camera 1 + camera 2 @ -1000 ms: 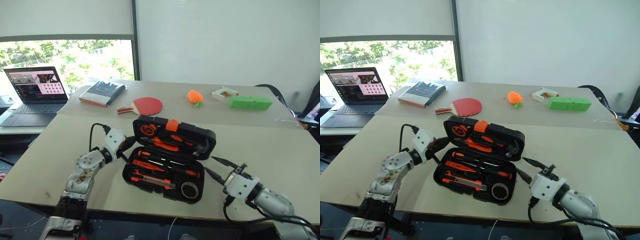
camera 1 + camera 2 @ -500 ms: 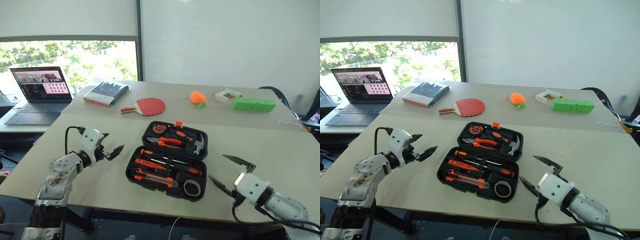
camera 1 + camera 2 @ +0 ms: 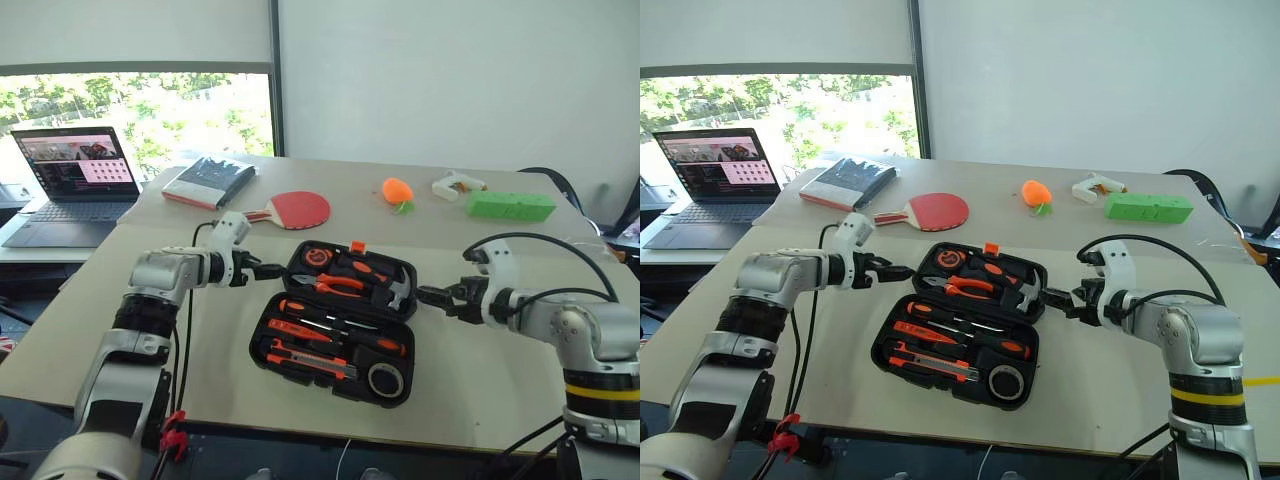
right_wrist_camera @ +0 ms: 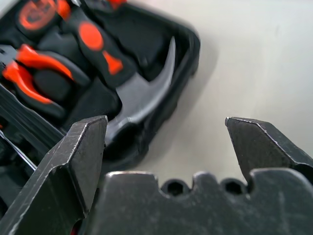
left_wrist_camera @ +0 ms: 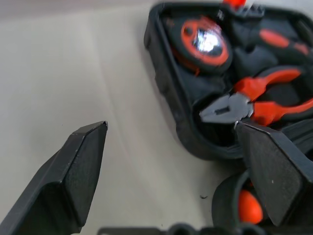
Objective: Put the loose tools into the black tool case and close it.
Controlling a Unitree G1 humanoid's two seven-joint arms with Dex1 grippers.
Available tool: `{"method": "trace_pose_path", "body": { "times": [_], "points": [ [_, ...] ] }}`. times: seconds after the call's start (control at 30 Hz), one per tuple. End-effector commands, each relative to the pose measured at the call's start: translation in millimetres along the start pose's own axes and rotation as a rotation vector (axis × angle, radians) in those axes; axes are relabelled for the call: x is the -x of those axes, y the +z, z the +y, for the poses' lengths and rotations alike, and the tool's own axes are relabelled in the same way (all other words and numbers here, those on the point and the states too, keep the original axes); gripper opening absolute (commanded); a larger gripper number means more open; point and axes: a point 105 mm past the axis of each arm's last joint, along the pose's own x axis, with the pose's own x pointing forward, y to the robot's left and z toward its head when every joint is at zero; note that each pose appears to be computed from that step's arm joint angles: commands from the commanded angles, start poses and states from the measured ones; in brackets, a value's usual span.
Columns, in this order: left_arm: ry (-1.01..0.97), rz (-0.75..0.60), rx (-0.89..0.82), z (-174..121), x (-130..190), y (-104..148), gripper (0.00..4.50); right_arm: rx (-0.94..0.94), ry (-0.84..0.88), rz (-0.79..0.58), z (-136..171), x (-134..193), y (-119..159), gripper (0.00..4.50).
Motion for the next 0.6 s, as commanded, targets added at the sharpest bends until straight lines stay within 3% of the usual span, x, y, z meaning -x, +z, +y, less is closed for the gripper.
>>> {"method": "trace_pose_path", "body": {
  "times": [0.03, 0.2, 0.3, 0.4, 0.6],
  "points": [
    [0.007, 0.022, -0.012, 0.4, -4.6, 10.2, 4.48, -0.053, 0.023, 0.028, 3.6, 1.1, 1.4, 4.5],
    [-0.02, 0.04, 0.004, -2.2, -10.9, 11.5, 4.48, -0.101, 0.015, 0.041, 1.2, -4.7, -1.0, 4.5],
    [-0.051, 0.051, 0.02, -7.1, -13.6, 12.5, 4.5, -0.117, 0.013, 0.044, -0.1, -8.5, -2.1, 3.84],
    [-0.074, 0.058, 0.029, -10.8, -15.6, 13.3, 3.78, -0.117, 0.022, 0.055, 1.6, -12.4, -4.5, 2.88],
    [-0.111, 0.061, 0.043, -17.8, -19.9, 15.5, 1.69, -0.108, 0.038, 0.068, 3.7, -18.5, -8.2, 0.88]
  ]
}}
